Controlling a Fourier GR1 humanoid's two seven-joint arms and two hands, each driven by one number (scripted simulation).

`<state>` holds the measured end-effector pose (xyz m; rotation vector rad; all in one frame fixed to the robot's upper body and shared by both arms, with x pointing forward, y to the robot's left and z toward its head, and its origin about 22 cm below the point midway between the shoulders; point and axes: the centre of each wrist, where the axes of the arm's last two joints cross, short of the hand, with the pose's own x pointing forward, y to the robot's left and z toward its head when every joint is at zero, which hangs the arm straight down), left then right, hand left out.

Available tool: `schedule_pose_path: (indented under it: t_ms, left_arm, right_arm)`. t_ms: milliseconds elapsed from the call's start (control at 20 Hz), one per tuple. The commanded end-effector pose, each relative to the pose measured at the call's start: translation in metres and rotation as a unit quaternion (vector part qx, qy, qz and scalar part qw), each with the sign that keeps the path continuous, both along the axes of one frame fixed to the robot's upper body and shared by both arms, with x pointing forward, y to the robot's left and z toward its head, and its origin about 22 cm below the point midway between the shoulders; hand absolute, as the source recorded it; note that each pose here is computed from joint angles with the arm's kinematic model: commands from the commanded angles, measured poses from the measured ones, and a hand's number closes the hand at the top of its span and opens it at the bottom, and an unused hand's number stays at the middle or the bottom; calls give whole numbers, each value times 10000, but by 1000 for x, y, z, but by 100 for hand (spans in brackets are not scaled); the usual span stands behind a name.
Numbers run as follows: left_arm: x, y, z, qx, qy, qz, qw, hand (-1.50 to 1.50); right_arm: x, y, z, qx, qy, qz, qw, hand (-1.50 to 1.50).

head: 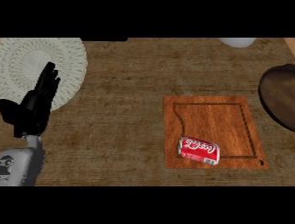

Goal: Pick the lemon from the cutting board and place it in the pan

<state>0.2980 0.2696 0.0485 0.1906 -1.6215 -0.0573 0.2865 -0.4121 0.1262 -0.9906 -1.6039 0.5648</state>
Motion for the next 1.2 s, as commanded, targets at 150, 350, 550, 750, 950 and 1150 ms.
schedule_pose_path:
  t_ms: [150,350,550,750,950,1150]
  left_arm:
    - [9,-1,3,-56,-121,-167,9998,0]
    - [20,-7,7,14,-99,-98,9999,0]
    - [10,-10,9,34,-189,-296,9994,0]
    - [5,-19,4,2,-135,-333,9994,0]
    - [6,-14,8,-69,-209,-329,9992,0]
    - [13,-7,10,32,-152,-282,9995,0]
  right_arm:
    - [23,-59,-36,-632,-84,-616,9961,150]
    - [50,-55,-48,-498,87,-732,9960,150]
    - [47,-75,-51,-500,21,-819,9954,150]
    - [48,-69,-74,253,617,-656,9956,-150]
    - [44,-62,-96,1026,1562,-138,9823,-150]
    - [37,-71,-97,1107,1314,204,9849,-150]
